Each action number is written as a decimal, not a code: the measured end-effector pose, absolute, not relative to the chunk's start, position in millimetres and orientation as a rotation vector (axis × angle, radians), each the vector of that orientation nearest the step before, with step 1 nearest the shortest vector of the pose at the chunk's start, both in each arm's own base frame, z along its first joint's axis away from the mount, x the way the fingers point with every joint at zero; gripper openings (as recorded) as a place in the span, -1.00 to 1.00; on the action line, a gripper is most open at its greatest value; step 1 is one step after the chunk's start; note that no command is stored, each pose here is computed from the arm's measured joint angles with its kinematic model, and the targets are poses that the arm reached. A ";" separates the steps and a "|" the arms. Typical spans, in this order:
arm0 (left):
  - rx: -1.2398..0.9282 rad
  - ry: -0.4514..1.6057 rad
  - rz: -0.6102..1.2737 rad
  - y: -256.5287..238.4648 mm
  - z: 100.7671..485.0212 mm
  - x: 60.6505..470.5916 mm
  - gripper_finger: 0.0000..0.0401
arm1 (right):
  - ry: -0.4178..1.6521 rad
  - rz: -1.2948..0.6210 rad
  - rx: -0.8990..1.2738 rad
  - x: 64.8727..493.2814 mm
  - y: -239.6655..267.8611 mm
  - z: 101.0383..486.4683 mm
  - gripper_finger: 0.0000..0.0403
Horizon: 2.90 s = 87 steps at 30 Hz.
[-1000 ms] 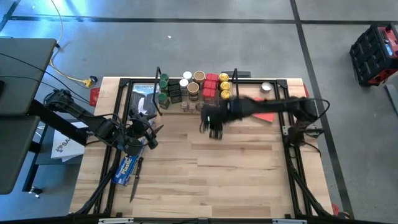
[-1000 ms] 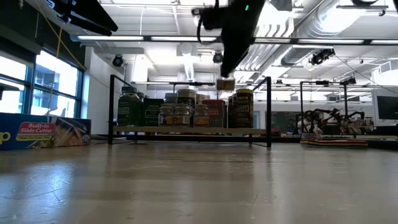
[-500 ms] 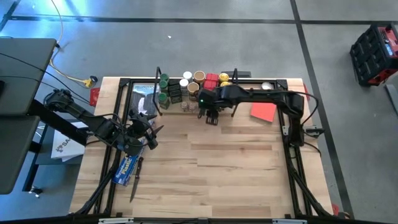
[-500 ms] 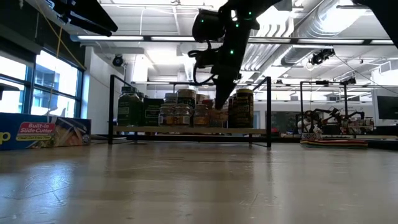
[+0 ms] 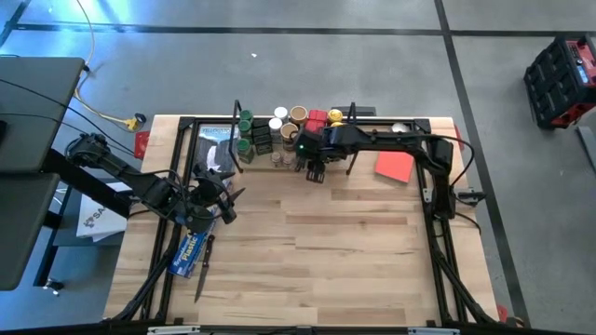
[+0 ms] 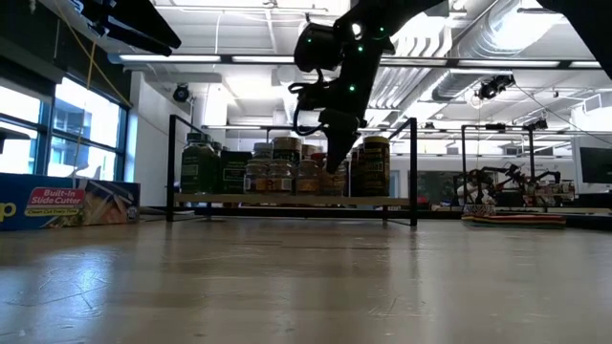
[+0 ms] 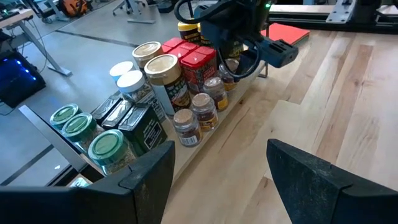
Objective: Shelf spices
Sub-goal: Put the brown seasoning bottle on the shelf and align it with the other brown seasoning bottles, then return to Home Position
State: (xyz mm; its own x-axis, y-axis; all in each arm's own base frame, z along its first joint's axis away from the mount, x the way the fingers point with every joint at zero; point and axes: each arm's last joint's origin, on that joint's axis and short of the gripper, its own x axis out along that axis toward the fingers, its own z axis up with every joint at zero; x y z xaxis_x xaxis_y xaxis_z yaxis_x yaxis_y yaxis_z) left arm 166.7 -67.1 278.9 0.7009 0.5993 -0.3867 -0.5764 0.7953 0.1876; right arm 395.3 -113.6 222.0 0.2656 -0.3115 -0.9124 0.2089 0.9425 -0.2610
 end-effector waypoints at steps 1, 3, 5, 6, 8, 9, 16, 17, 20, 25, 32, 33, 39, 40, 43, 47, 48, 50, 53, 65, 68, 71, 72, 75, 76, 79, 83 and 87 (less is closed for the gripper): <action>0.053 0.449 0.655 -67.1 278.9 166.7 0.25 | 1.255 -0.354 -0.093 395.0 -114.5 222.0 -0.12; 0.053 0.450 0.653 -67.3 278.9 166.7 0.25 | 1.255 -0.357 -0.090 394.6 -115.9 221.9 -0.08; 0.051 0.450 0.651 -67.3 278.9 166.7 0.25 | 1.255 -0.358 -0.089 394.3 -116.7 222.0 -0.02; 0.051 0.451 0.651 -67.3 278.9 166.7 0.25 | 1.255 -0.358 -0.087 394.2 -117.2 222.0 0.02; 0.051 0.451 0.651 -67.3 278.8 166.7 0.25 | 1.255 -0.355 -0.082 394.0 -118.0 221.9 0.10; 0.050 0.451 0.650 -67.4 278.9 166.7 0.25 | 1.253 -0.354 -0.082 394.0 -118.0 222.1 0.13; 0.049 0.450 0.651 -67.4 278.9 166.7 0.25 | 1.268 -0.377 -0.115 388.5 -115.1 230.8 0.20; 0.048 0.450 0.651 -67.4 278.9 166.7 0.25 | 1.260 -0.382 -0.121 385.7 -113.1 237.3 0.20; 0.038 0.446 0.653 -67.4 278.9 166.7 0.25 | 1.221 -0.378 -0.144 374.5 -101.4 263.8 0.20; 0.013 0.420 0.678 -67.0 279.4 166.5 0.25 | 1.132 -0.310 -0.168 346.6 -67.9 314.2 0.20; -0.024 0.391 0.662 -59.7 289.4 152.8 0.24 | 0.953 -0.129 -0.012 279.3 -29.4 348.8 0.21; -0.028 0.388 0.645 -57.1 291.0 147.9 0.22 | 0.931 -0.127 0.013 265.9 -25.1 347.5 0.21; -0.106 0.315 0.408 -34.3 292.3 111.8 0.07 | 0.744 -0.142 0.178 185.4 -5.6 327.1 0.21; -0.112 0.271 0.349 -31.2 291.4 106.4 0.04 | 0.694 -0.135 0.203 174.8 -3.1 322.3 0.21; -0.138 0.080 0.169 -25.3 287.0 95.0 -0.04 | 0.528 -0.094 0.266 148.3 3.4 303.0 0.21; -0.191 -0.160 0.084 -19.2 272.6 88.4 -0.14 | 0.336 -0.042 0.311 129.1 6.6 275.5 0.21; -0.198 -0.180 0.082 -17.5 268.5 87.8 -0.17 | 0.306 -0.036 0.314 126.0 6.7 268.9 0.21; -0.225 -0.174 0.100 -14.1 259.4 88.6 -0.24 | 0.251 -0.026 0.321 120.2 6.4 259.6 0.21; -0.241 -0.141 0.138 -9.4 249.3 92.2 -0.37 | 0.188 -0.012 0.328 112.6 6.0 251.4 0.18; -0.202 -0.124 0.261 13.0 242.0 89.7 -0.95 | 0.005 0.107 0.222 104.7 8.0 216.3 -0.42; -0.206 -0.088 0.315 16.8 236.7 83.8 -0.98 | -0.031 0.133 0.191 103.6 8.6 205.5 -0.60; -0.226 -0.074 0.330 18.2 233.3 77.8 -0.99 | -0.050 0.172 0.181 102.0 9.6 197.3 -0.82; -0.229 -0.073 0.328 18.3 232.7 76.1 -1.00 | -0.049 0.182 0.179 101.6 9.8 194.1 -0.90; -0.209 -0.079 0.303 17.4 232.6 72.2 -1.00 | -0.046 0.193 0.173 100.8 10.1 184.1 -0.96; -0.194 -0.083 0.298 17.1 232.9 71.2 -1.00 | -0.046 0.193 0.171 100.6 10.1 181.3 -0.95; -0.160 -0.083 0.298 16.9 233.1 70.6 -1.00 | -0.052 0.210 0.134 100.0 10.6 173.3 -0.99; -0.151 -0.092 0.288 17.3 227.4 74.2 -1.00 | -0.069 0.220 0.094 98.7 10.8 174.3 -0.99; -0.158 -0.130 0.218 17.1 213.0 82.9 -1.00 | -0.077 0.224 0.065 98.6 10.9 174.8 -1.00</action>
